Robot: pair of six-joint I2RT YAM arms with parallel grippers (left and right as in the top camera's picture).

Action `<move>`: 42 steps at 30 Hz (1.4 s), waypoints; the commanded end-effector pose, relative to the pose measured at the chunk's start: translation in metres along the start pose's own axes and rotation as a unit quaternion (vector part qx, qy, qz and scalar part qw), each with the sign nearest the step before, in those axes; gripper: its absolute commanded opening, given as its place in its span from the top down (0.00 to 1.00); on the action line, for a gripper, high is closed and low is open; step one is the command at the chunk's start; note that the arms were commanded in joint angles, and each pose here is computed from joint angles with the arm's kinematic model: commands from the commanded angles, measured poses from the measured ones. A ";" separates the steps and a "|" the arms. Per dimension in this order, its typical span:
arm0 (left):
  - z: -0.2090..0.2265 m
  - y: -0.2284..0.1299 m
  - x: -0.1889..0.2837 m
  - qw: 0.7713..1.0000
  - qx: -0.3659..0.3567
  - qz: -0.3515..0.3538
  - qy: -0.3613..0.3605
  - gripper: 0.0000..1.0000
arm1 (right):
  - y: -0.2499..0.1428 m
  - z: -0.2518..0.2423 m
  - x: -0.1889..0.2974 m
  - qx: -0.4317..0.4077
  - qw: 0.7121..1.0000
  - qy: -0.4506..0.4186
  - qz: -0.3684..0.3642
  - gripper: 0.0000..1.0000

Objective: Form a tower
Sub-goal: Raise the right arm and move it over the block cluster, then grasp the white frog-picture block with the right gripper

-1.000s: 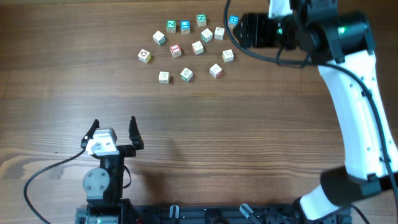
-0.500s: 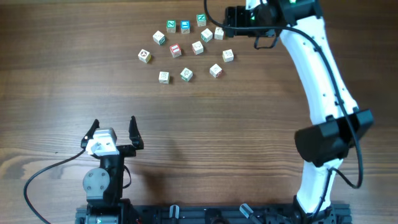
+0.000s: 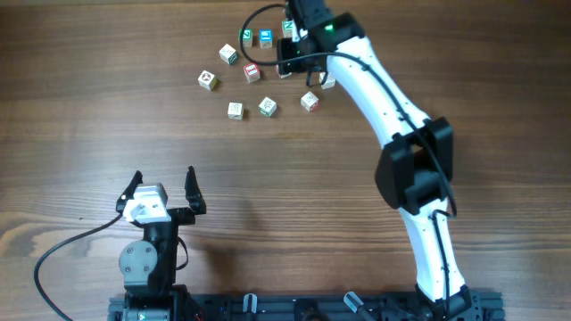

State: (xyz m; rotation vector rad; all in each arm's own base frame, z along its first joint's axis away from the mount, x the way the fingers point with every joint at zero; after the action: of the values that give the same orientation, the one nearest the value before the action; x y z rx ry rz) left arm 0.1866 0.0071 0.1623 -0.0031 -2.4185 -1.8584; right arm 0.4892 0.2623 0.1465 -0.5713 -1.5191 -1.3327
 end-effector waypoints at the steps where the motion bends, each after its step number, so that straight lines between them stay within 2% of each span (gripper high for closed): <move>1: 0.003 0.000 0.000 1.000 -0.009 -0.003 0.009 0.00 | -0.016 0.019 -0.036 0.007 1.000 -0.003 0.024 0.14; 3: 0.003 0.000 0.000 1.000 -0.009 -0.003 0.009 0.00 | -0.017 0.022 -0.048 0.014 1.000 -0.017 0.017 0.06; 5: 0.003 0.000 0.000 1.000 -0.009 -0.003 0.009 0.00 | -0.014 0.014 -0.063 0.018 0.998 -0.066 -0.003 0.01; 11: 0.003 0.000 0.000 1.000 -0.009 -0.003 0.009 0.00 | -0.004 -0.004 -0.088 0.082 0.992 -0.087 -0.033 0.01; 13: 0.003 0.000 0.000 1.000 -0.009 -0.003 0.009 0.00 | -0.004 -0.008 -0.095 0.078 0.993 -0.085 -0.036 0.07; 17: 0.003 0.000 0.000 1.000 -0.009 -0.003 0.009 0.00 | 0.002 -0.010 -0.100 0.074 0.994 -0.067 -0.055 0.34; 21: 0.003 0.000 0.000 1.000 -0.009 -0.003 0.009 0.00 | 0.004 -0.013 -0.100 0.071 0.993 -0.068 -0.060 0.50; 27: 0.003 0.000 0.000 1.000 -0.009 -0.003 0.009 0.00 | -0.002 -0.014 -0.100 0.071 0.994 -0.069 -0.044 0.69; 29: 0.003 0.000 0.000 1.000 -0.009 -0.003 0.009 0.00 | -0.001 -0.013 -0.097 0.071 0.994 -0.069 -0.043 0.70; 32: 0.003 0.000 0.000 1.000 -0.009 -0.003 0.009 0.00 | 0.010 -0.011 -0.080 0.071 0.993 -0.068 -0.061 0.73; 34: 0.003 0.000 0.000 1.000 -0.009 -0.003 0.009 0.00 | 0.026 -0.008 -0.051 0.070 0.991 -0.065 -0.089 0.74; 38: 0.003 0.000 0.000 1.000 -0.009 -0.003 0.009 0.00 | 0.047 -0.002 0.017 0.068 0.987 -0.062 -0.129 0.75; 39: 0.003 0.000 0.000 1.000 -0.009 -0.003 0.009 0.00 | 0.052 0.000 0.048 0.067 0.986 -0.061 -0.140 0.75; 42: 0.003 0.000 0.000 1.000 -0.009 -0.003 0.009 0.00 | 0.049 0.001 0.109 0.067 0.985 -0.060 -0.146 0.75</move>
State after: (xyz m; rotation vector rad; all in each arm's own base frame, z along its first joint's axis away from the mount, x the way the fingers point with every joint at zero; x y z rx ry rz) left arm 0.1866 0.0072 0.1623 -0.0026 -2.4184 -1.8582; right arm 0.5136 0.2677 0.1594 -0.4614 -1.7827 -1.3151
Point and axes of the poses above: each gripper's point midway between its finger pads, its own x axis back along the fingers, its own z axis along the line the jaws close on, y = z × x, the point moved 6 cm from there along x, back along the fingers, and after that the axes turned 10 degrees about x, right-handed, at the moved point
